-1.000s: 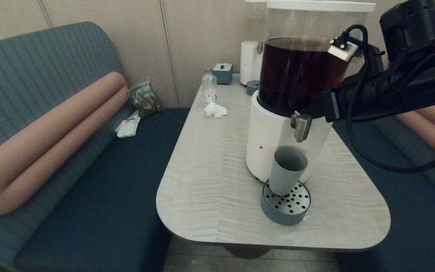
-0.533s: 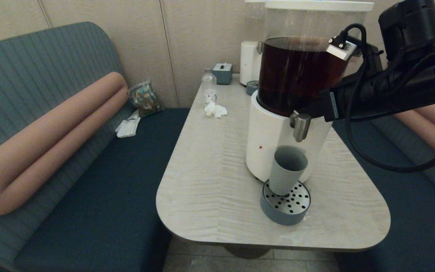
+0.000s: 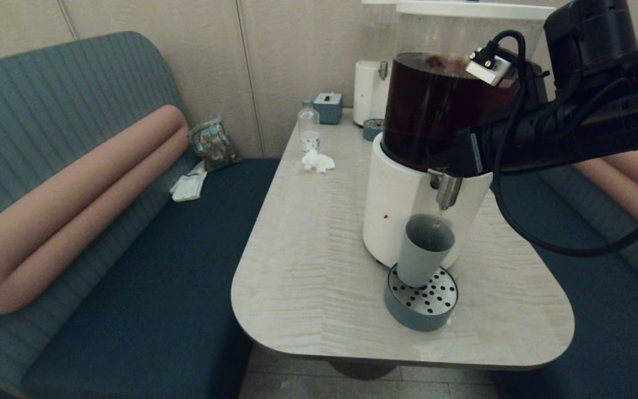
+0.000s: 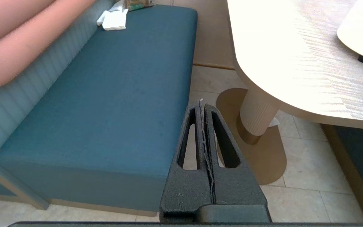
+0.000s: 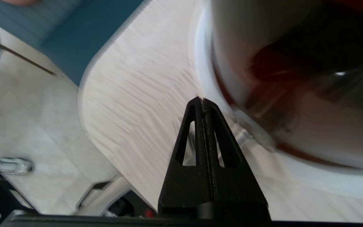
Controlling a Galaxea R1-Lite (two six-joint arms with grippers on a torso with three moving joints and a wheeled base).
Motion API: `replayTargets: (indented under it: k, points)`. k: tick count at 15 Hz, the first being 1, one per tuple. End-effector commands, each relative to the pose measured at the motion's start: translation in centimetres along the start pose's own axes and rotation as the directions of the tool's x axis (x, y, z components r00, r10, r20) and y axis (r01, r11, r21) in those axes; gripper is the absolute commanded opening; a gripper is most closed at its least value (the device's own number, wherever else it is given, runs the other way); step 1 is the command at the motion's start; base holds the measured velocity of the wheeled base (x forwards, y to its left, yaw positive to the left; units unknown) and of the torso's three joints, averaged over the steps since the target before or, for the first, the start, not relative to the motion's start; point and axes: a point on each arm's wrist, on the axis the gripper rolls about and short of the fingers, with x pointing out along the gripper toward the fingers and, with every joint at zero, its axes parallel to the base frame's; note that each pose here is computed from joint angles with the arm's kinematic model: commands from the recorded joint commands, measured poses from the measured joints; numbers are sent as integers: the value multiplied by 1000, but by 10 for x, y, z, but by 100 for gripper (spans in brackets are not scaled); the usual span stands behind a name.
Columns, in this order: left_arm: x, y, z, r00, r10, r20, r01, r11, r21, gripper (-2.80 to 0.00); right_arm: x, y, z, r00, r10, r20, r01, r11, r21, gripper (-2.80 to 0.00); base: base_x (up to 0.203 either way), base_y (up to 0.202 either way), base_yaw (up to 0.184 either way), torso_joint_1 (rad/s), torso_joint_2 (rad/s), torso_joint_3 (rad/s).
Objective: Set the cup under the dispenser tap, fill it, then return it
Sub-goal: Turn on the faucet
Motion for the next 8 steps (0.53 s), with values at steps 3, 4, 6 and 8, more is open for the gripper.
replayTargets:
  k: [3,4,6,8]
  points:
    - [0,0,0,1000,2,-1,-2,1000,-1,-280,0,0,-3,1000,-1,-11,1,1000,3,-280,0,0,0,0,0,0]
    - [0,0,0,1000,2,-1,-2,1000,-1,-280,-1,0,-3,1000,-3,-11,3,1000,2,-280,0,0,0,0,0,0]
    - [0,0,0,1000,1,-1,-1,1000,-1,-280,-5,0,-1,1000,-5,2,5,1000,0,-280,0,0,0,0,0,0]
    - [0,0,0,1000,2,-1,-2,1000,-1,-280,-11,2,2,1000,-5,19,5,1000,-4,-280,0,0,0,0,0,0]
